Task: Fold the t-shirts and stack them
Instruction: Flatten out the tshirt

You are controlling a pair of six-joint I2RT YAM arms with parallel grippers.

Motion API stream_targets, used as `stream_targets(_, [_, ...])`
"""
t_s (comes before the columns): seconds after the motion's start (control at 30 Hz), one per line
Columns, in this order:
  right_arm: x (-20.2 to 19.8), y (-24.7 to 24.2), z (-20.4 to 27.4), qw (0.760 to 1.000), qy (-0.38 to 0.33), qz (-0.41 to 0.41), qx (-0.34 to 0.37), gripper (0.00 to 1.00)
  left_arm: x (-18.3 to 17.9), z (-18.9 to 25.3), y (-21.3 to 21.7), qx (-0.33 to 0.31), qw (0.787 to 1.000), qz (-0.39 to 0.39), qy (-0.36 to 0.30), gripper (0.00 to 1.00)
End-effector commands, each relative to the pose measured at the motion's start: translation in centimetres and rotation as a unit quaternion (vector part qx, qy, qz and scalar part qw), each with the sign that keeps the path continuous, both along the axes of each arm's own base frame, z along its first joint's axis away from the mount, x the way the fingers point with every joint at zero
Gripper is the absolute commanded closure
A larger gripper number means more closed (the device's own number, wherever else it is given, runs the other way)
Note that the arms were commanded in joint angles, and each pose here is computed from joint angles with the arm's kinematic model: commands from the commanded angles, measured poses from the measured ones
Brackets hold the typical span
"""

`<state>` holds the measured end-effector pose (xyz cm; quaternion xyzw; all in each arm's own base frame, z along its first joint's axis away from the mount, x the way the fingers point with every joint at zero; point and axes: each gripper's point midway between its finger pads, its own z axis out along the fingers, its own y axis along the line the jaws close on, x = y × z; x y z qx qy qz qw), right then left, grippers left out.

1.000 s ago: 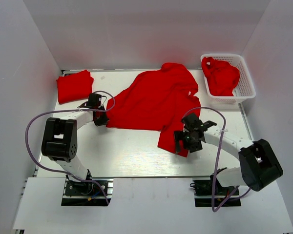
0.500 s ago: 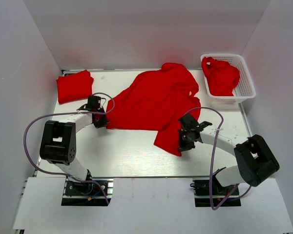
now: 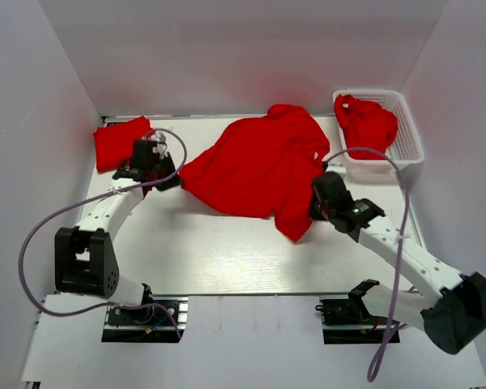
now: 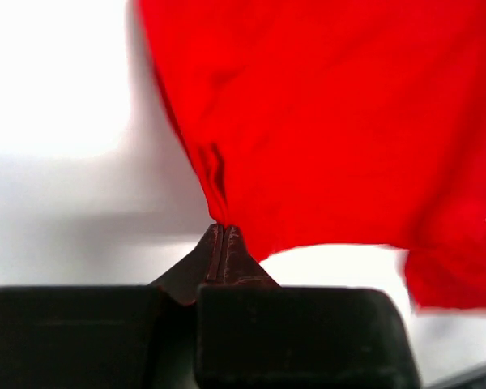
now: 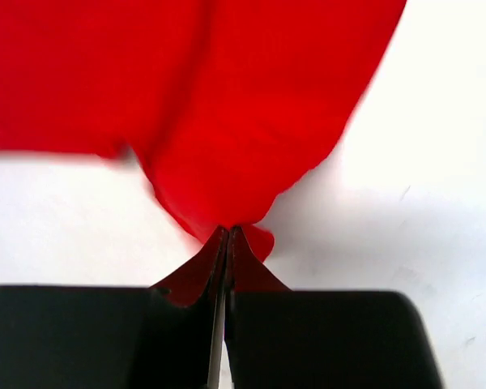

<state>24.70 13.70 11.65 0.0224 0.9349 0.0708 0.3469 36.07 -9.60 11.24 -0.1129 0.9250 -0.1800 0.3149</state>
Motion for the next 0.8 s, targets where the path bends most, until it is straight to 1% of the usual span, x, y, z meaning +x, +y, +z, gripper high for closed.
stream_targets(0.0, [5.3, -0.8, 11.9, 0.981, -0.193, -0.03, 0.002, 1.0, 2.4, 12.1, -2.3, -0.049, 0.986, -0.049, -0.154, 1.0])
stream_targets(0.03, [6.0, -1.7, 13.8, 0.974, -0.222, -0.039, -0.019, 1.0, 2.7, 14.2, -2.4, -0.055, 0.982, -0.046, -0.176, 1.0])
stream_targets(0.07, [7.0, -2.4, 19.4, 0.953, -0.296, -0.065, -0.009, 1.0, 3.0, 16.3, -2.4, -0.057, 0.977, -0.046, -0.199, 1.0])
stream_targets(0.1, [7.2, -3.1, 21.4, 0.944, -0.32, -0.079, -0.012, 1.0, 3.4, 20.5, -2.5, -0.061, 0.966, -0.048, -0.245, 1.0])
stream_targets(0.13, [7.3, -3.7, 23.0, 0.936, -0.34, -0.09, -0.021, 1.0, 3.6, 22.4, -2.0, -0.065, 0.962, -0.04, -0.261, 1.0])
stream_targets(0.17, [7.1, -5.8, 27.3, 0.911, -0.388, -0.135, -0.027, 1.0, 4.0, 24.2, -1.3, -0.054, 0.958, -0.021, -0.28, 1.0])
stream_targets(0.2, [6.9, -6.4, 30.1, 0.891, -0.427, -0.152, -0.012, 1.0, 4.2, 27.6, -1.0, -0.052, 0.95, -0.013, -0.307, 1.0])
stream_targets(0.23, [6.4, -7.4, 32.8, 0.87, -0.464, -0.167, -0.016, 1.0, 4.3, 29.1, -0.7, -0.045, 0.947, -0.009, -0.319, 1.0])
stream_targets(0.27, [5.8, -8.4, 35.7, 0.852, -0.492, -0.176, -0.022, 1.0, 4.4, 30.6, -0.6, -0.044, 0.943, -0.005, -0.329, 1.0])
stream_targets(0.3, [5.2, -9.2, 38.0, 0.835, -0.519, -0.181, -0.032, 1.0, 3.9, 34.2, -0.1, -0.038, 0.933, 0.002, -0.357, 1.0])
stream_targets(0.33, [4.7, -9.6, 39.8, 0.821, -0.538, -0.187, -0.029, 1.0, 4.4, 35.1, 0.1, -0.034, 0.932, 0.01, -0.36, 1.0])
stream_targets(0.37, [3.2, -10.6, 43.6, 0.8, -0.566, -0.198, -0.009, 1.0, 4.3, 36.6, 0.4, -0.026, 0.927, 0.013, -0.373, 1.0])
stream_targets(0.4, [2.7, -11.3, 44.8, 0.794, -0.575, -0.195, -0.04, 1.0, 3.3, 40.0, 0.9, -0.025, 0.915, 0.024, -0.401, 1.0])
stream_targets(0.43, [1.6, -12.0, 47.4, 0.774, -0.6, -0.203, -0.027, 1.0, 2.9, 41.4, 1.4, -0.017, 0.91, 0.033, -0.413, 1.0])
stream_targets(0.47, [-0.4, -13.2, 50.9, 0.75, -0.627, -0.211, -0.006, 1.0, 2.0, 44.4, 2.2, -0.01, 0.895, 0.047, -0.444, 1.0])
stream_targets(0.5, [-0.9, -13.5, 51.9, 0.744, -0.636, -0.203, -0.026, 1.0, 1.4, 45.6, 2.5, -0.006, 0.888, 0.051, -0.457, 1.0])
stream_targets(0.53, [-1.1, -13.6, 52.7, 0.742, -0.639, -0.201, -0.032, 1.0, 0.9, 46.4, 3.1, -0.002, 0.883, 0.067, -0.464, 1.0])
stream_targets(0.57, [-2.4, -14.4, 54.5, 0.728, -0.653, -0.207, -0.026, 1.0, 0.4, 47.5, 3.5, 0.006, 0.875, 0.069, -0.479, 1.0])
stream_targets(0.6, [-3.7, -15.1, 56.3, 0.716, -0.668, -0.201, -0.03, 1.0, -1.3, 49.2, 3.9, 0.008, 0.861, 0.074, -0.503, 1.0])
stream_targets(0.63, [-4.0, -15.1, 56.9, 0.714, -0.672, -0.196, -0.033, 1.0, -2.3, 50.0, 4.4, 0.01, 0.855, 0.086, -0.512, 1.0])
stream_targets(0.7, [-6.1, -16.0, 59.1, 0.695, -0.694, -0.187, -0.034, 1.0, -4.6, 51.8, 5.0, 0.016, 0.836, 0.089, -0.541, 1.0])
stream_targets(0.73, [-8.4, -17.3, 61.1, 0.673, -0.713, -0.194, -0.019, 1.0, -6.8, 53.2, 5.7, 0.015, 0.821, 0.105, -0.562, 1.0])
stream_targets(0.77, [-9.1, -17.2, 61.6, 0.67, -0.721, -0.177, -0.022, 1.0, -8.1, 53.8, 5.9, 0.019, 0.814, 0.104, -0.572, 1.0])
